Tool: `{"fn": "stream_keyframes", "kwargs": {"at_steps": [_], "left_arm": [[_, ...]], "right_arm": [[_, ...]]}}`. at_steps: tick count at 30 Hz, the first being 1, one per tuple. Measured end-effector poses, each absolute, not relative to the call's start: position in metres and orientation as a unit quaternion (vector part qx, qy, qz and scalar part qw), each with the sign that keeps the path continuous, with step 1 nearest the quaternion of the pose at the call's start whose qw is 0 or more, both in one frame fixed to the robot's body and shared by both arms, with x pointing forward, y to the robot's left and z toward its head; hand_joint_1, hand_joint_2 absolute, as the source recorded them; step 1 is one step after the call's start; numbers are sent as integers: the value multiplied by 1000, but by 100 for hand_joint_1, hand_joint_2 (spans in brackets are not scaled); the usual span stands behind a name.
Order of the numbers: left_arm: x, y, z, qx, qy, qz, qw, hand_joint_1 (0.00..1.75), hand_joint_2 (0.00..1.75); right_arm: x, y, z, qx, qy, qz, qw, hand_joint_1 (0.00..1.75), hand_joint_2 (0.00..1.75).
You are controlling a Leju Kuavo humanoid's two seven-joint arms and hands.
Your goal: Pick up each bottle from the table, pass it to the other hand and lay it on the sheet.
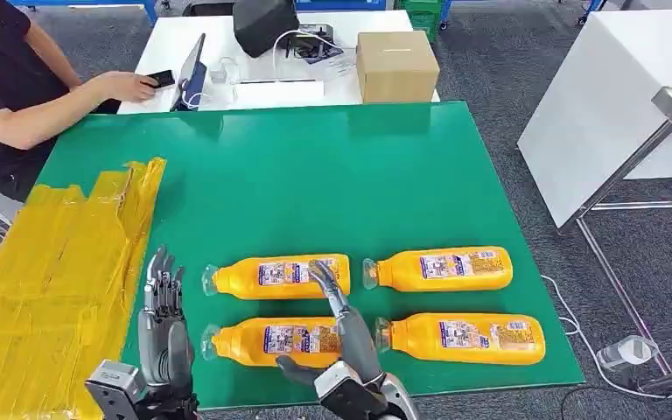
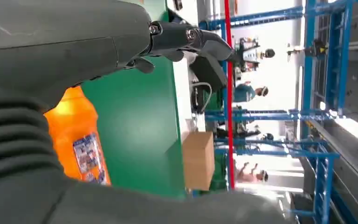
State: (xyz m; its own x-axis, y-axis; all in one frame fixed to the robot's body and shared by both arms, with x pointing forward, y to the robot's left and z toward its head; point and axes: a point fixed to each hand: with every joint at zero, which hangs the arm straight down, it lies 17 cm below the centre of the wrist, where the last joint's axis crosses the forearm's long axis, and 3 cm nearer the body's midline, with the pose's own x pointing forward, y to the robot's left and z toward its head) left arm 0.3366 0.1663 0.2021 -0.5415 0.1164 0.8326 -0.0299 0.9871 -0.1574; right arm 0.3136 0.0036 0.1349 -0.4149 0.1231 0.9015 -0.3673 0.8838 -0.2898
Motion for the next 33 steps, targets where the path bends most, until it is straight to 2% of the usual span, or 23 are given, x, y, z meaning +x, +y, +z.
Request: {"fn": "stream_keyframes", "kwargs": {"at_steps": [10, 18, 33], "left_arm": [[342, 160, 202, -43, -875, 70, 477, 0, 0], [344, 156, 199, -53, -873, 65, 481, 0, 0], [347, 161, 197, -51, -872, 66, 482, 0, 0]], "right_arm": [[306, 24, 95, 28, -763, 348, 544, 0, 175], [334, 18, 86, -59, -732, 448, 510, 0, 175], [350, 11, 87, -81, -720, 500, 474, 0, 175]]}}
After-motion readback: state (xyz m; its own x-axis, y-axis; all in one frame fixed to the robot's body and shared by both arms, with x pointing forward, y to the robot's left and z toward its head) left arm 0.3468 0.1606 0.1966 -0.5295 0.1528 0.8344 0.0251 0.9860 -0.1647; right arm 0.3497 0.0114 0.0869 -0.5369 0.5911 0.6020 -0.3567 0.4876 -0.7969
